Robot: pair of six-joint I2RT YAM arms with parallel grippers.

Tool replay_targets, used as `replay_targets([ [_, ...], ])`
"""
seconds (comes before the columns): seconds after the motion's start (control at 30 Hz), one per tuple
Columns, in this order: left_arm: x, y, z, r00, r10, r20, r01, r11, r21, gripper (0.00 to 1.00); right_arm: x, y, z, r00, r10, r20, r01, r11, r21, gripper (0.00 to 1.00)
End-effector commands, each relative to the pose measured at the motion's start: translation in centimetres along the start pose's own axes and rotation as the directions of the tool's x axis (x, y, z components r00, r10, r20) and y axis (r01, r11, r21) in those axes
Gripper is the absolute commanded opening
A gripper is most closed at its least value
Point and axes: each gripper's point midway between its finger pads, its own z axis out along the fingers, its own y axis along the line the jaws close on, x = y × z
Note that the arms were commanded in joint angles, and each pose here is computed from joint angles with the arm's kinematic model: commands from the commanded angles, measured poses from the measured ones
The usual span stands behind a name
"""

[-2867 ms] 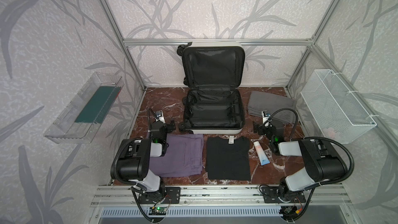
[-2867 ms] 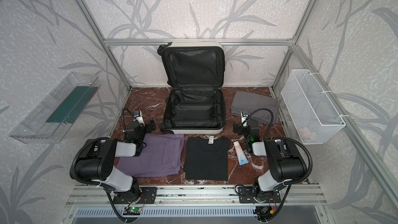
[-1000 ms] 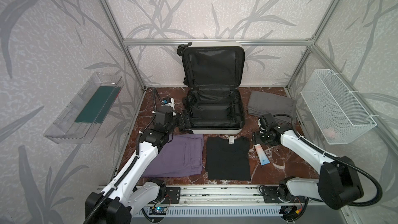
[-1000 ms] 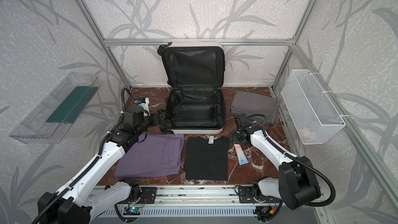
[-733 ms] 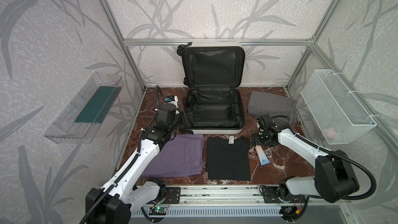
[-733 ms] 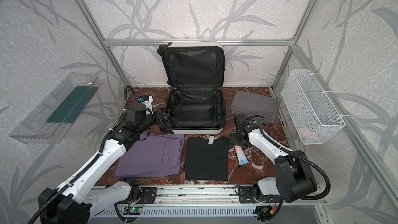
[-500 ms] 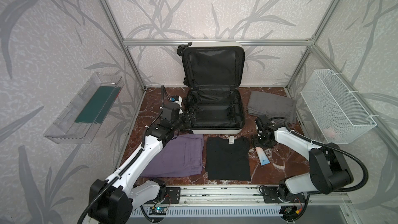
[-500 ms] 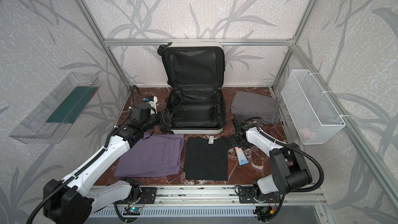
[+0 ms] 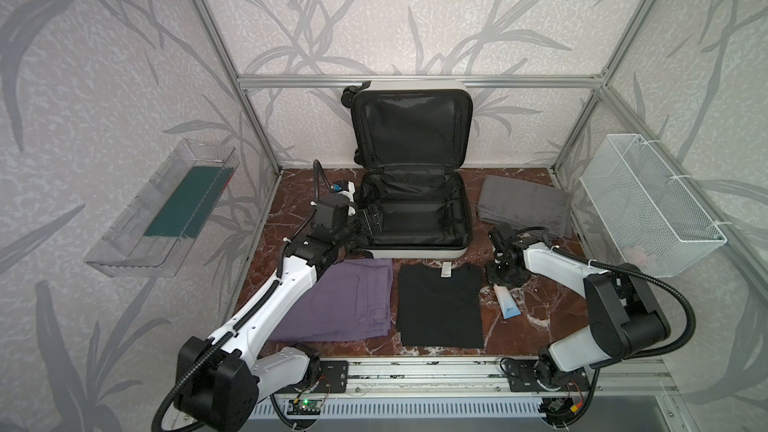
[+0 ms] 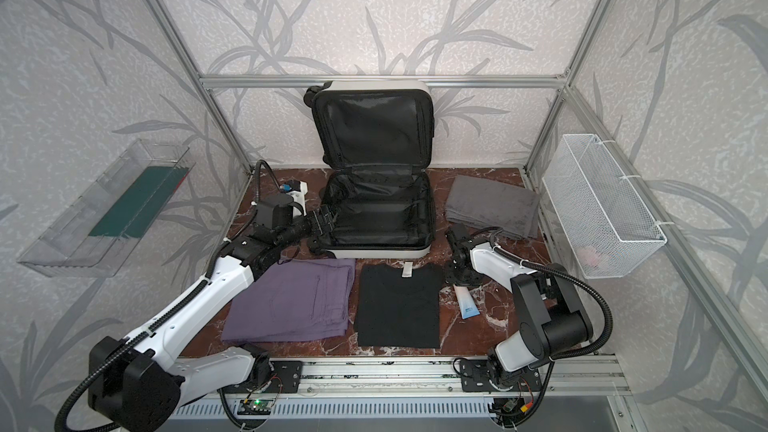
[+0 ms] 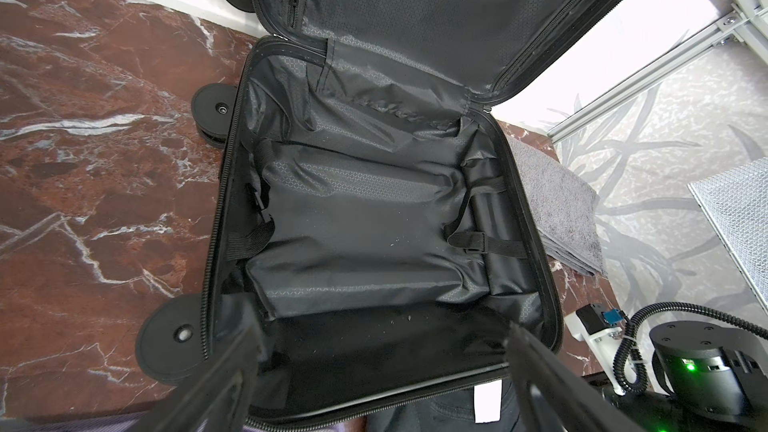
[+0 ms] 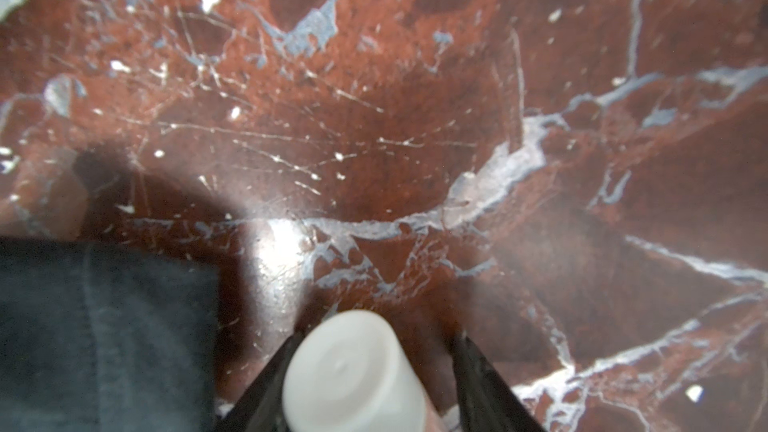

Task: Pack the luggage
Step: 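Lift the tube with the right gripper and carry it over the suitcase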

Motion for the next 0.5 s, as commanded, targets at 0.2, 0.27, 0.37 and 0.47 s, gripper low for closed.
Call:
replay_targets([
  [0.2,-0.7,-1.3,-0.3,1.0,-0.022,0.012,0.021,0.999,0.05,0.95,-0.5,-0.1,-1.2,0.998,0.016,0.055,-0.016,1.0,0.003,0.43],
  [0.27,-0.8,-1.5,-0.4,1.0,-0.026,0.012,0.025,0.998,0.06,0.95,-0.8,-0.2,-1.9,0.997,0.018,0.08,-0.018,1.0,0.002,0.41],
  [0.37,-0.6,-2.4,-0.5,1.0,-0.029,0.006,0.028,0.993,0.118,0.95,-1.3,-0.5,-3.3,0.991,0.016,0.131,-0.017,1.0,0.008,0.4],
  [0.47,-0.4,-3.2,-0.6,0.999,-0.043,0.013,0.04,0.983,0.178,0.95,-1.9,-0.8,-4.7,0.982,0.015,0.188,-0.017,1.0,0.01,0.39],
])
